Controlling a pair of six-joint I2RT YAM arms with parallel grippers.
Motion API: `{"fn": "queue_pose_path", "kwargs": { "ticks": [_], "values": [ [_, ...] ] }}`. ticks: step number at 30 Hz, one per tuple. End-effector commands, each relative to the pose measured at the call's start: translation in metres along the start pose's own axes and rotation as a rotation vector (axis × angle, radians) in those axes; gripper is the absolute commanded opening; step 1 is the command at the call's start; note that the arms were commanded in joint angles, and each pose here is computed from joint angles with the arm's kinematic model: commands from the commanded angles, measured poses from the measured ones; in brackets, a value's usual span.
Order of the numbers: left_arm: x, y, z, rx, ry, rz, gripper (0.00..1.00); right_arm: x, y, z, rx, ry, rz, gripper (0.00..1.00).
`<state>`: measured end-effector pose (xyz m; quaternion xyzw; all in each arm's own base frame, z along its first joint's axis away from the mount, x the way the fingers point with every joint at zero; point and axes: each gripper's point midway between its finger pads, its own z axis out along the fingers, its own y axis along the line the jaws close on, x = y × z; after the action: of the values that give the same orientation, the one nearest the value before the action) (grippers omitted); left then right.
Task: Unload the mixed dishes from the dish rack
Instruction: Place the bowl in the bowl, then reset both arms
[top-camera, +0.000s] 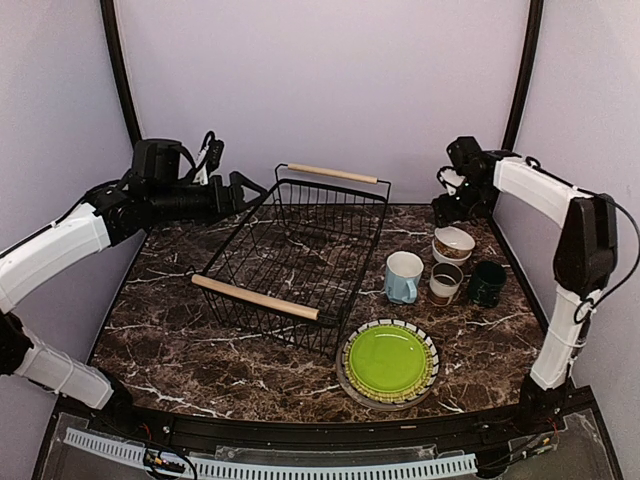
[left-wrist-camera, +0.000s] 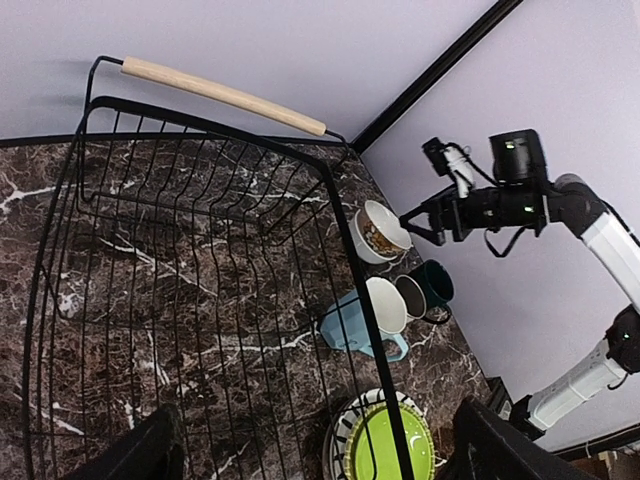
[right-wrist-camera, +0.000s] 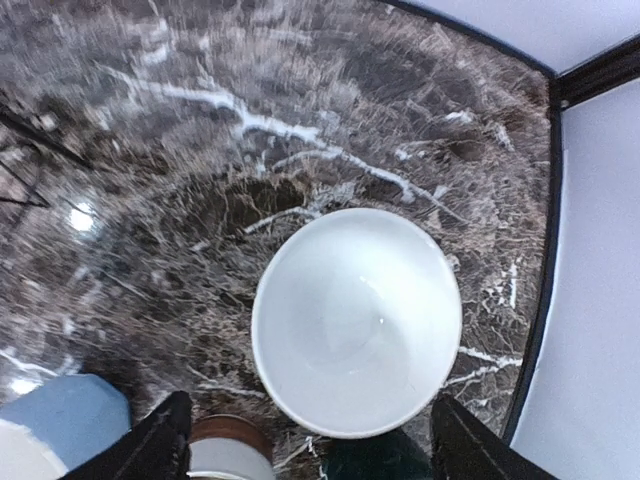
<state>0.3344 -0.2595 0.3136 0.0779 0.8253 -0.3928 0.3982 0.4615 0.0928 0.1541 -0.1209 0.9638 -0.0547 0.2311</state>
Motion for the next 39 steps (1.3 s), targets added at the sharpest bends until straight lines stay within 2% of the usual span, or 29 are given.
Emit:
{"fn": "queue_pose_path", "kwargs": {
  "ticks": [1, 4, 9, 12, 17, 24, 30, 35, 39],
  "values": [
    [-0.02, -0.004, -0.029, -0.052, -0.079, 0.068, 0.93, -0.028, 0.003, -0.089, -0.098, -0.285, 0.055, 0.85],
    [-0.03, -0.004, -0.045, -0.09, -0.14, 0.105, 0.93, -0.026, 0.006, -0.139, -0.155, -0.451, 0.061, 0.98],
    [-0.046, 0.0, -0.078, -0.171, -0.254, 0.163, 0.93, -0.003, 0.016, -0.239, -0.282, -0.774, 0.011, 0.99],
    [-0.057, -0.002, -0.107, -0.208, -0.363, 0.205, 0.95, 0.021, 0.02, -0.284, -0.326, -0.938, -0.018, 0.99],
    [-0.073, -0.003, -0.156, -0.257, -0.56, 0.246, 0.97, 0.06, 0.004, -0.359, -0.28, -1.218, -0.007, 0.99],
    [-0.08, -0.006, -0.202, -0.287, -0.731, 0.264, 0.97, 0.108, -0.015, -0.445, -0.225, -1.539, 0.023, 0.99],
    [-0.082, -0.015, -0.241, -0.267, -0.86, 0.279, 0.97, 0.134, -0.019, -0.481, -0.254, -1.682, 0.044, 0.99],
    [-0.08, -0.014, -0.262, -0.28, -0.921, 0.276, 0.97, 0.134, -0.02, -0.485, -0.257, -1.684, 0.054, 0.99],
    [-0.079, -0.012, -0.262, -0.288, -0.922, 0.272, 0.98, 0.131, -0.018, -0.48, -0.265, -1.672, 0.044, 0.99]
  ]
}}
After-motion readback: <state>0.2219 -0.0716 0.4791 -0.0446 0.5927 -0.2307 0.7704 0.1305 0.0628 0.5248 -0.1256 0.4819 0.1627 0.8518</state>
